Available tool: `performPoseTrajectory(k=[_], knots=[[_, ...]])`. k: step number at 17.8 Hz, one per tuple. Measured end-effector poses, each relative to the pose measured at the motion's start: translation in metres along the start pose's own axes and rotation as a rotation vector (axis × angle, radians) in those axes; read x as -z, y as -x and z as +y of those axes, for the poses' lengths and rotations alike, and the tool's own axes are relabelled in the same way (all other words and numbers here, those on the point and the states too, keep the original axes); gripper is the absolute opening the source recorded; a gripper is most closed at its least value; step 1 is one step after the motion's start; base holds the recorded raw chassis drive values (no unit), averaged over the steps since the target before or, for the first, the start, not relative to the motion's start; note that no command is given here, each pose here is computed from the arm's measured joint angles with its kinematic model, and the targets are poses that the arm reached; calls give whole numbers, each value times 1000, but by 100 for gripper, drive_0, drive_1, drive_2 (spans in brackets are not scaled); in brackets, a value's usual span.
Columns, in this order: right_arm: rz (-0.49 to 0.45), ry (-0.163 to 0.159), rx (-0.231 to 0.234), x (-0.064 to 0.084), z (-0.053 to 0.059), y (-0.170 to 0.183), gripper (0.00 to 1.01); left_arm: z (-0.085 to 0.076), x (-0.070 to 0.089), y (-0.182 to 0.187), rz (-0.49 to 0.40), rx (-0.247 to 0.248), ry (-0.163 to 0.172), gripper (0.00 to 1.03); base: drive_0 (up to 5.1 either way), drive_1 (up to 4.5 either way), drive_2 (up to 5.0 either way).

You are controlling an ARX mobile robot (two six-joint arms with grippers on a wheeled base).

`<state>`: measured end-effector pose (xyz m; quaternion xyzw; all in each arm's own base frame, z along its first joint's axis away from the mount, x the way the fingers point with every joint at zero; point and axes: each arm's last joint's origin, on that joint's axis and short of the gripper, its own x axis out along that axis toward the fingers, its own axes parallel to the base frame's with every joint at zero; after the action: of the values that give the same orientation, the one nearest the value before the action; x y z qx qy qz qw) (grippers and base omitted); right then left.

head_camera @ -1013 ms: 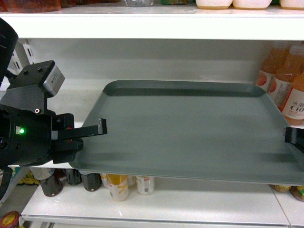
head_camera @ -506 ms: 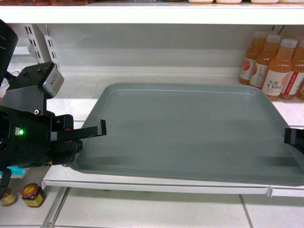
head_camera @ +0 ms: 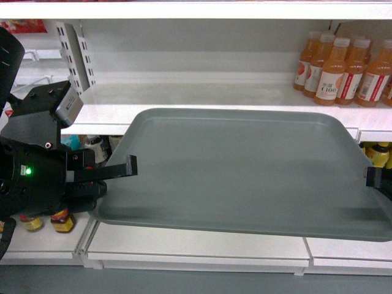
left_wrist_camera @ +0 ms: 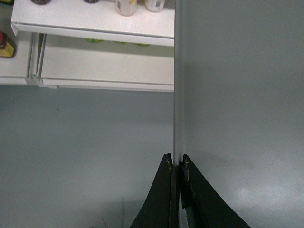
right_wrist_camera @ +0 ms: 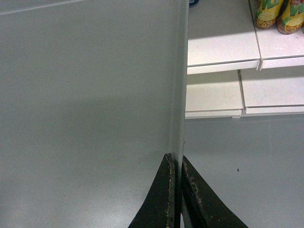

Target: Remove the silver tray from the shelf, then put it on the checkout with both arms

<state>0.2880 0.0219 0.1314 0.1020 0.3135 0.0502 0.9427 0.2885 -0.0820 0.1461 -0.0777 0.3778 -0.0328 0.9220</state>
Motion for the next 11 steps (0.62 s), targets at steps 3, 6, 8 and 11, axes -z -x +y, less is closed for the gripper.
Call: performPoseTrajectory(k=[3, 6, 8, 11], knots=[[-3, 0, 0, 0, 0, 0, 4, 0, 0, 0, 0, 0, 0, 3, 12, -391, 416], [-7, 1, -1, -1, 0, 0, 4, 0, 0, 0, -5, 1, 1, 3, 12, -389, 414], [-6, 1, -1, 0, 0, 0, 4, 0, 0, 0, -4, 2, 1, 3, 9, -390, 408], [-4, 0, 0, 0, 0, 0, 4, 0, 0, 0, -4, 1, 0, 3, 19, -378, 416]])
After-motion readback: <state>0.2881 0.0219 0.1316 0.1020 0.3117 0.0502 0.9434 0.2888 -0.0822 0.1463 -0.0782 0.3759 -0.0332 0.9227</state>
